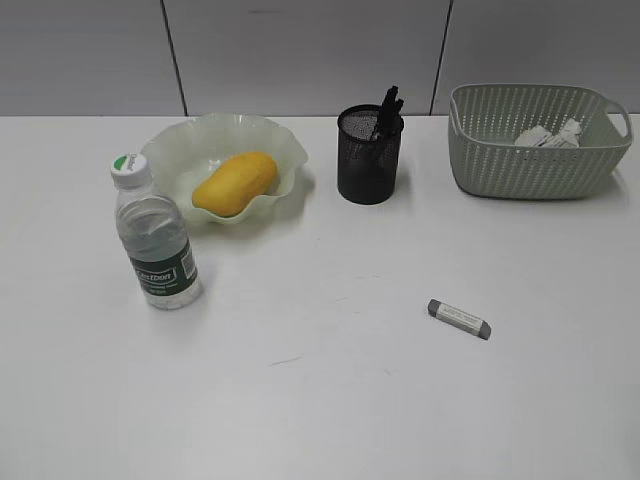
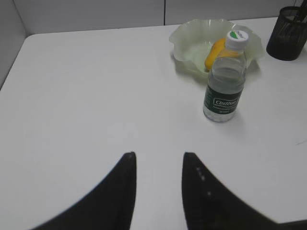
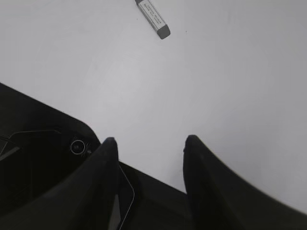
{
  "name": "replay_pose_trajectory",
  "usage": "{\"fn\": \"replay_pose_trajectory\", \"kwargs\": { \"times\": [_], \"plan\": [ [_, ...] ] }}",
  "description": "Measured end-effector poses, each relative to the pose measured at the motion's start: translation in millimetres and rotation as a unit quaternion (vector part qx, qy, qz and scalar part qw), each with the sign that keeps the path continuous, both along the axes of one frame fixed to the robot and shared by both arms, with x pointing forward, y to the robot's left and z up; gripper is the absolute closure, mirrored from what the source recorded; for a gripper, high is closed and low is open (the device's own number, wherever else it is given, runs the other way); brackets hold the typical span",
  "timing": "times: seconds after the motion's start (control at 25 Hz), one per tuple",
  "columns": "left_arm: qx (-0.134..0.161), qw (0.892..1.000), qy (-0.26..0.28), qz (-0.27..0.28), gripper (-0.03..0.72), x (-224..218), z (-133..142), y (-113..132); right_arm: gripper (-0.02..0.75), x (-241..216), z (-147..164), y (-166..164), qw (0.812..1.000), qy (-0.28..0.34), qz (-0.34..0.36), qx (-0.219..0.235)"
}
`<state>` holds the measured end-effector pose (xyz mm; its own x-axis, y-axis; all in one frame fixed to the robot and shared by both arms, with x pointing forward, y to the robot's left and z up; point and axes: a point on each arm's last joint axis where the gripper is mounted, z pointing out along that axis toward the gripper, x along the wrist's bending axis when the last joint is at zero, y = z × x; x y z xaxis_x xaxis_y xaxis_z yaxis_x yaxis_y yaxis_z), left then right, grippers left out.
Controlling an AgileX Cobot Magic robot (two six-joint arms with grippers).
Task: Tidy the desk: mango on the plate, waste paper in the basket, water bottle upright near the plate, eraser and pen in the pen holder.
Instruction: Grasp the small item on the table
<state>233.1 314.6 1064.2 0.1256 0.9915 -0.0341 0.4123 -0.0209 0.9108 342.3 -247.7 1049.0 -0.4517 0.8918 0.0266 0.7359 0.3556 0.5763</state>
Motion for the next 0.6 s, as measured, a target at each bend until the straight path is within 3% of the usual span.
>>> {"fn": "replay_pose_trajectory", "kwargs": {
  "times": [0.16, 0.36, 0.48, 0.6],
  "plan": [
    [0.026, 0.999, 0.036, -0.013, 0.446, 12.6, 0.2, -4.4, 0.381, -44.4, 9.9, -20.0, 0.996, -0.087, 0.0, 0.035],
    [0.062, 0.992, 0.082, -0.072, 0.447, 43.6, 8.1, -20.5, 0.419, -86.7, 20.9, -39.8, 0.974, -0.211, -0.003, 0.082],
    [0.081, 0.987, 0.082, -0.109, 0.447, 69.9, 18.2, -32.3, 0.456, -103.7, 17.8, -47.4, 0.964, -0.246, -0.004, 0.096],
    [0.094, 0.979, 0.081, -0.16, 0.447, 100.0, 26.9, -48.0, 0.472, -110.2, 9.7, -52.1, 0.965, -0.244, -0.018, 0.099]
  ]
}}
